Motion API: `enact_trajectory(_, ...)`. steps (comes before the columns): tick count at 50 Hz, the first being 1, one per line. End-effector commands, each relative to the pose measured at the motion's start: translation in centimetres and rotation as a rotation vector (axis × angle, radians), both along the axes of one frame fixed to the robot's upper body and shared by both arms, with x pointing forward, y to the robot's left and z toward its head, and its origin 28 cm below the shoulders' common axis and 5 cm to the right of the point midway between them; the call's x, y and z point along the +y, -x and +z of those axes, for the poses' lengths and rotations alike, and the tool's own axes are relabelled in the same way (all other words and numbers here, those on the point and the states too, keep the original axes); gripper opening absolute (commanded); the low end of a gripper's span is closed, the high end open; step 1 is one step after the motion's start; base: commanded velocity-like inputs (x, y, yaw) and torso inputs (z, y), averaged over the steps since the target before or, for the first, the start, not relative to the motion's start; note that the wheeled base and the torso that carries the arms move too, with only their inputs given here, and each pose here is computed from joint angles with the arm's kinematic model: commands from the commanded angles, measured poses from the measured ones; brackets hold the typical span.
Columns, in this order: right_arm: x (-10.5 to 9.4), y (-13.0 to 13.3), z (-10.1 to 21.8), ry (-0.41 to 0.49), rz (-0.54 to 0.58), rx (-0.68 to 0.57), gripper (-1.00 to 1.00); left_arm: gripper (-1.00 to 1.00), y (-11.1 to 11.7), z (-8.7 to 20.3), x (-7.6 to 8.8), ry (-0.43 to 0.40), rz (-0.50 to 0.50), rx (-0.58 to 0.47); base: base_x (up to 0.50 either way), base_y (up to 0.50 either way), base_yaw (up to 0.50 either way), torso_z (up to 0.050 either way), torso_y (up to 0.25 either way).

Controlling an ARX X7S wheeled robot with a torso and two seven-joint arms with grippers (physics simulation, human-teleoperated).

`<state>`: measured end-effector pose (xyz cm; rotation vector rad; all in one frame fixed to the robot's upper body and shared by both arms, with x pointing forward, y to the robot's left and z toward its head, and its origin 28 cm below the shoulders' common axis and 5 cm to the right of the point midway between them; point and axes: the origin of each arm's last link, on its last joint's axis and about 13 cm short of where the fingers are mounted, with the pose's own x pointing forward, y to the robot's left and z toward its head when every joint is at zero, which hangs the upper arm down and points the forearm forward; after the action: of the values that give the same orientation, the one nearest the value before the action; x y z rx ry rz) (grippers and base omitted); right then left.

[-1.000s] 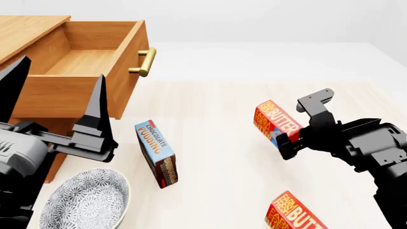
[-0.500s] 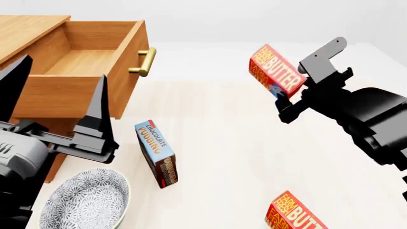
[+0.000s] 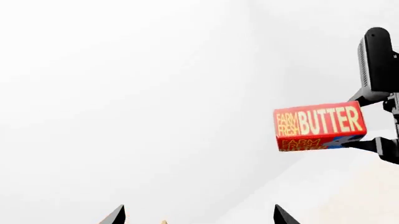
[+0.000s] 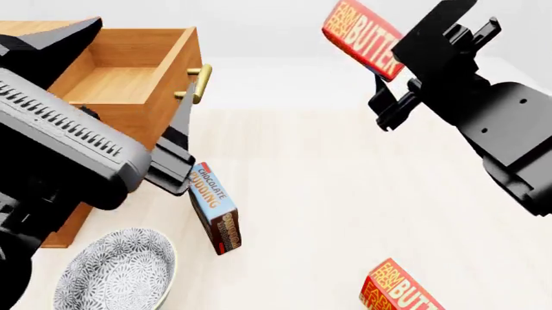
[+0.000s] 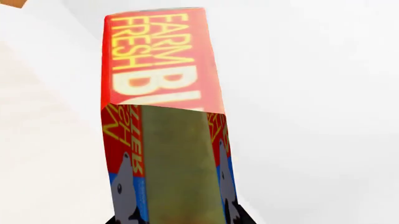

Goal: Put the butter at the front in the top drawer of the cabinet and close it.

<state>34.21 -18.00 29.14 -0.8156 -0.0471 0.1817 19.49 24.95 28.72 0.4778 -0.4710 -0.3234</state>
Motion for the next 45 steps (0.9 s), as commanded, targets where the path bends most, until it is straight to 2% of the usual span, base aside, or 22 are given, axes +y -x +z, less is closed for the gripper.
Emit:
enact_trajectory(1, -0.1, 1.7, 4.3, 0.105, -0.084, -0.211, -1.0, 1.0, -1.6, 4.4, -0.7, -0.318, -0.015, 0.017, 0.0, 0.0, 0.0, 0.0, 0.0)
enact_trajectory(5, -0.2, 2.4, 5.4, 0.141, -0.106, -0.254, -1.0, 1.0, -2.8, 6.1, -1.1, -0.422, -0.036, 0.007, 0.0, 0.0, 0.0, 0.0, 0.003)
enact_trajectory(10, 0.0, 3.1, 6.5, 0.198, -0.112, -0.288, -1.0, 1.0, -4.4, 7.8, -1.3, -0.505, -0.041, -0.028, 0.0, 0.0, 0.0, 0.0, 0.0)
enact_trajectory(18, 0.2, 3.4, 7.3, 0.281, -0.118, -0.33, -1.0, 1.0, -6.2, 9.0, -1.3, -0.637, -0.042, -0.014, 0.0, 0.0, 0.0, 0.0, 0.001)
enact_trajectory(31, 0.0, 3.9, 7.9, 0.498, -0.135, -0.4, -1.0, 1.0, -7.1, 8.6, -1.8, -0.712, -0.085, -0.015, 0.0, 0.0, 0.0, 0.001, 0.002)
enact_trajectory(45, 0.5, 4.7, 8.1, 0.65, -0.127, -0.456, -1.0, 1.0, -7.9, 7.6, -1.9, -0.775, -0.099, -0.031, 0.0, 0.0, 0.0, 0.0, 0.001)
